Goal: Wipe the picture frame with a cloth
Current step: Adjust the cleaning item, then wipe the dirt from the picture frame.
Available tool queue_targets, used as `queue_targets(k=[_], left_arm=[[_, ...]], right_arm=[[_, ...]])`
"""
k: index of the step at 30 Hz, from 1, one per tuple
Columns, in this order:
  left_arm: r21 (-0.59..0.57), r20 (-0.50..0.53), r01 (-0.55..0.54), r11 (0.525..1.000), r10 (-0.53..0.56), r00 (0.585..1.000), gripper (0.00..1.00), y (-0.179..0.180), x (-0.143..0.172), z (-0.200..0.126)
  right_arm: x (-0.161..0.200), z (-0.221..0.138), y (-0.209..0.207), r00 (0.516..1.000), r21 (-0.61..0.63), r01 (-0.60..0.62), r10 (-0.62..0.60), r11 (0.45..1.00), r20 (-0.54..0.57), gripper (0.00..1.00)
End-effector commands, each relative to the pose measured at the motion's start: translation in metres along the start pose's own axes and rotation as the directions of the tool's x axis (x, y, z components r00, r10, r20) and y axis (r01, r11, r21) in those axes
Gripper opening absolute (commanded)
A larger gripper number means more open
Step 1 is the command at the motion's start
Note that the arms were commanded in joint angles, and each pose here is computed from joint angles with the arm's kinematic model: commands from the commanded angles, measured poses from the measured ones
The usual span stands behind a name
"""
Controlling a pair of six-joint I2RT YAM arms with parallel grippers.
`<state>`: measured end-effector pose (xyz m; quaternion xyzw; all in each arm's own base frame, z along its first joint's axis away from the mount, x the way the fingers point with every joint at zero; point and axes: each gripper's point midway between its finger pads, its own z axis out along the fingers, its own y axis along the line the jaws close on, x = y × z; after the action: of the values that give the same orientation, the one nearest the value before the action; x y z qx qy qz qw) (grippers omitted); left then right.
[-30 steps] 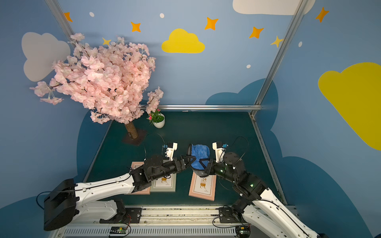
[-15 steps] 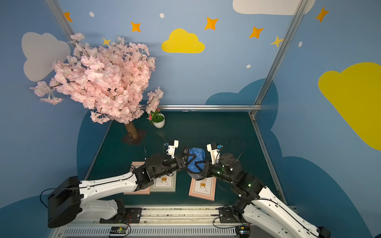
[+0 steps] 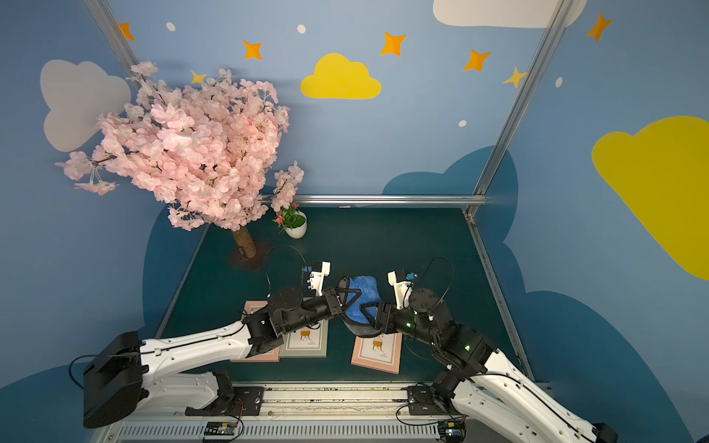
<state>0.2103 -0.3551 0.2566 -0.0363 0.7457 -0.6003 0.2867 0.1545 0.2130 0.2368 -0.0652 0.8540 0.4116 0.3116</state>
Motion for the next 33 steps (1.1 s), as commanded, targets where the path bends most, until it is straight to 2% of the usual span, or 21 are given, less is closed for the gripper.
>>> queue_targets(k=[1, 6, 9, 12, 16, 21, 24, 26, 30, 33], left_arm=[[-0.104, -0.011, -0.092, 0.990, 0.092, 0.996, 0.03, 0.012, -0.003, -0.017], [-0.218, -0.097, -0.210, 0.953, 0.193, 0.976, 0.03, 0.024, 0.007, -0.035], [-0.268, -0.164, -0.269, 0.925, 0.231, 0.959, 0.03, 0.034, 0.018, -0.043], [-0.277, -0.232, -0.309, 0.910, 0.249, 0.940, 0.03, 0.039, 0.033, -0.043], [-0.262, -0.317, -0.338, 0.904, 0.250, 0.915, 0.03, 0.044, 0.063, -0.032], [-0.259, -0.389, -0.340, 0.904, 0.225, 0.893, 0.03, 0.052, 0.098, -0.020], [-0.258, -0.428, -0.342, 0.903, 0.211, 0.879, 0.03, 0.059, 0.121, -0.012], [-0.267, -0.445, -0.343, 0.901, 0.200, 0.873, 0.03, 0.065, 0.131, -0.007], [-0.277, -0.455, -0.336, 0.900, 0.185, 0.871, 0.03, 0.074, 0.141, 0.000], [-0.285, -0.439, -0.334, 0.898, 0.188, 0.878, 0.03, 0.074, 0.139, 0.003]], right_arm=[[0.008, -0.017, -0.026, 1.000, 0.138, 0.021, -0.018, 0.990, -0.020, 0.73], [0.026, -0.030, -0.061, 0.998, 0.286, 0.011, 0.008, 0.958, -0.064, 0.76], [0.038, -0.041, -0.090, 0.996, 0.406, -0.019, 0.050, 0.914, -0.067, 0.76], [0.054, -0.049, -0.118, 0.992, 0.513, -0.050, 0.103, 0.857, -0.075, 0.76], [0.075, -0.047, -0.144, 0.981, 0.588, -0.079, 0.168, 0.805, -0.097, 0.71], [0.094, -0.042, -0.166, 0.969, 0.640, -0.106, 0.224, 0.761, -0.105, 0.69], [0.106, -0.037, -0.175, 0.961, 0.648, -0.121, 0.252, 0.752, -0.113, 0.67], [0.113, -0.030, -0.177, 0.956, 0.629, -0.135, 0.267, 0.766, -0.119, 0.64], [0.125, -0.015, -0.182, 0.944, 0.602, -0.174, 0.307, 0.779, -0.124, 0.50], [0.127, -0.007, -0.182, 0.944, 0.580, -0.188, 0.309, 0.792, -0.116, 0.47]])
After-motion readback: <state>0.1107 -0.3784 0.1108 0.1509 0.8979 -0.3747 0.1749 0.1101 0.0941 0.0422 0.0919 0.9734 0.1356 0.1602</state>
